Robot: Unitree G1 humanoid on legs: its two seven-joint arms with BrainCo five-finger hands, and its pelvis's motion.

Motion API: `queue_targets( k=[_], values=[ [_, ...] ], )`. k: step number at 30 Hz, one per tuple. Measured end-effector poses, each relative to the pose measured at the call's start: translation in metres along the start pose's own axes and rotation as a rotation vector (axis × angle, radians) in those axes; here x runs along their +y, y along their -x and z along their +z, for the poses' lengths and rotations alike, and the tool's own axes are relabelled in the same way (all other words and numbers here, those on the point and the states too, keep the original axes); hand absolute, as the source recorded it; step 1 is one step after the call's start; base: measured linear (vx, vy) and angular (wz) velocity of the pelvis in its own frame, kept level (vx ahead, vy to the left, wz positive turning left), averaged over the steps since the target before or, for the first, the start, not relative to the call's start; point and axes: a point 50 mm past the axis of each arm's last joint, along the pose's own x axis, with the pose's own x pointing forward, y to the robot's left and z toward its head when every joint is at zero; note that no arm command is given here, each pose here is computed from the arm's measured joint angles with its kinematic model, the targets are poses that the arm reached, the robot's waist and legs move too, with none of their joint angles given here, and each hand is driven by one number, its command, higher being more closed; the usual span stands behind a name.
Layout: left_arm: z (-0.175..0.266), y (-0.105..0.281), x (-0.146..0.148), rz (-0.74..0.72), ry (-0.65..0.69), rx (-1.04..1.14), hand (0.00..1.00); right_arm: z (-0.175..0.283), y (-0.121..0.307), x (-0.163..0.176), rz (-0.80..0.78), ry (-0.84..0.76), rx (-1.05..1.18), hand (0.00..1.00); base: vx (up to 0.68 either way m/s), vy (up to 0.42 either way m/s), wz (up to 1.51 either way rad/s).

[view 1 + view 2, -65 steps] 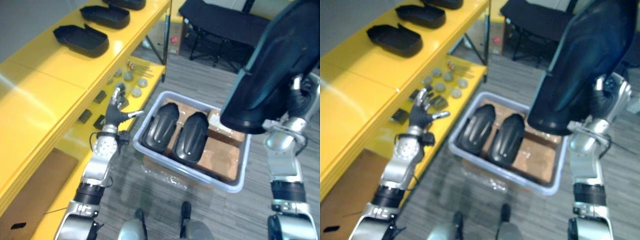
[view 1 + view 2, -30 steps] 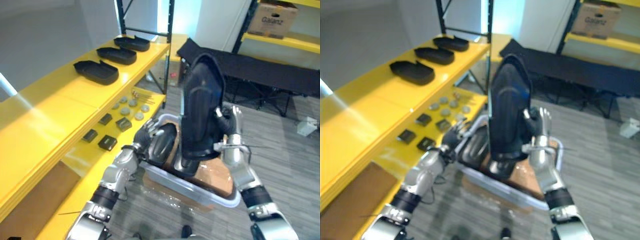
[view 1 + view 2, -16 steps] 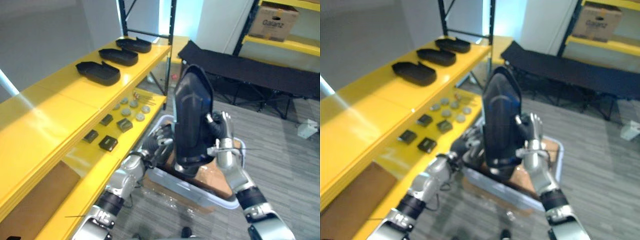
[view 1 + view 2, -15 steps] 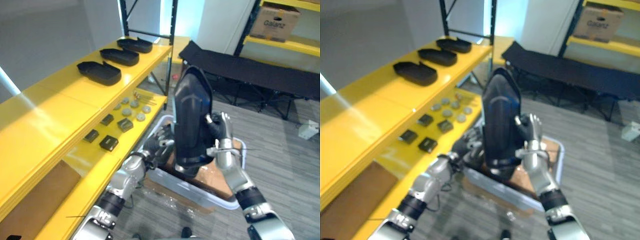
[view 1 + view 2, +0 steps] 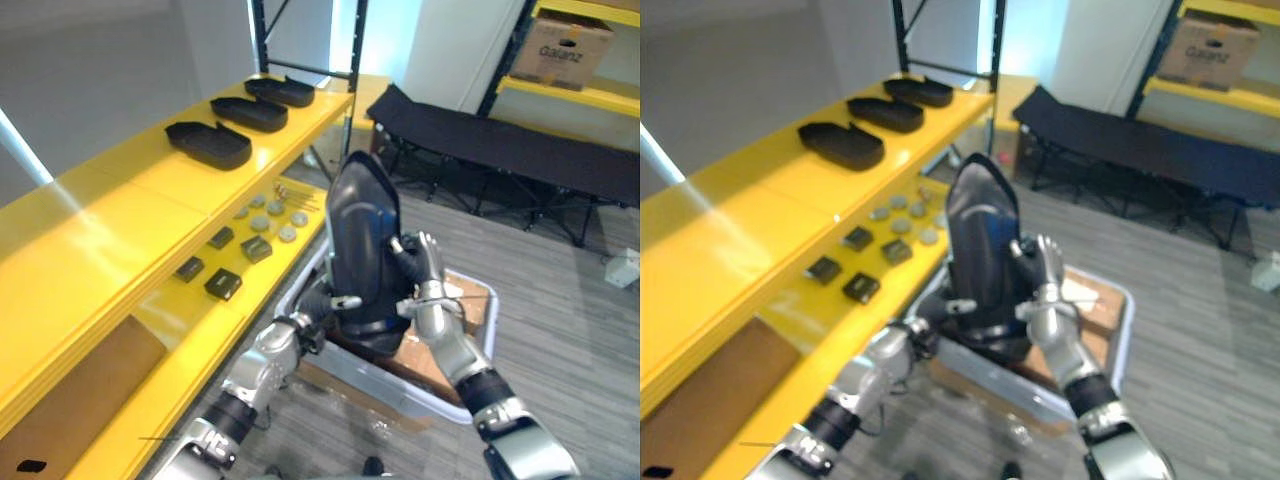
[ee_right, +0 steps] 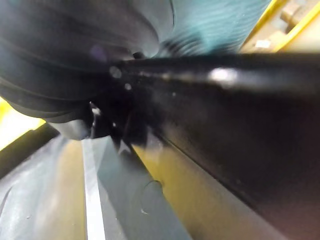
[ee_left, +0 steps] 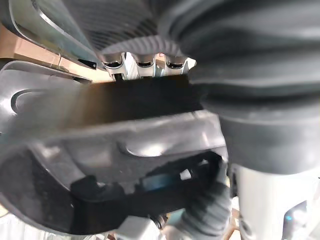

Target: Walk over and take plastic housings, then place them on the shelf

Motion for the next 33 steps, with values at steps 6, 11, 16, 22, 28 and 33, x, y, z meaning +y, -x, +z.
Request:
queue_targets(
  k=[6, 11, 16, 22, 28, 33],
  values=[
    [-0.004, 0.000, 0.001, 0.004, 0.000, 0.015, 0.00, -0.002, 0.001, 0.005, 0.017, 0.003, 0.016, 1.00, 0.00, 0.000, 0.00],
    [-0.008, 0.001, 0.003, 0.034, 0.005, 0.022, 1.00, 0.003, 0.003, 0.011, 0.040, -0.002, -0.012, 1.00, 0.00, 0.000, 0.00],
    [-0.011, 0.001, 0.002, 0.054, -0.002, 0.024, 1.00, 0.001, 0.004, 0.013, 0.049, -0.004, -0.011, 1.00, 0.00, 0.000, 0.00],
    [-0.010, 0.006, 0.010, 0.175, 0.002, -0.026, 1.00, 0.008, 0.007, 0.018, 0.025, -0.049, -0.036, 1.00, 0.00, 0.000, 0.00],
    [-0.017, 0.017, 0.018, 0.251, 0.038, -0.072, 1.00, 0.014, 0.021, 0.027, 0.010, -0.115, -0.032, 1.00, 0.00, 0.000, 0.00],
    [-0.012, 0.019, 0.017, 0.267, 0.037, -0.132, 1.00, 0.022, 0.024, 0.026, -0.010, -0.169, -0.050, 1.00, 0.00, 0.000, 0.00]
  ],
)
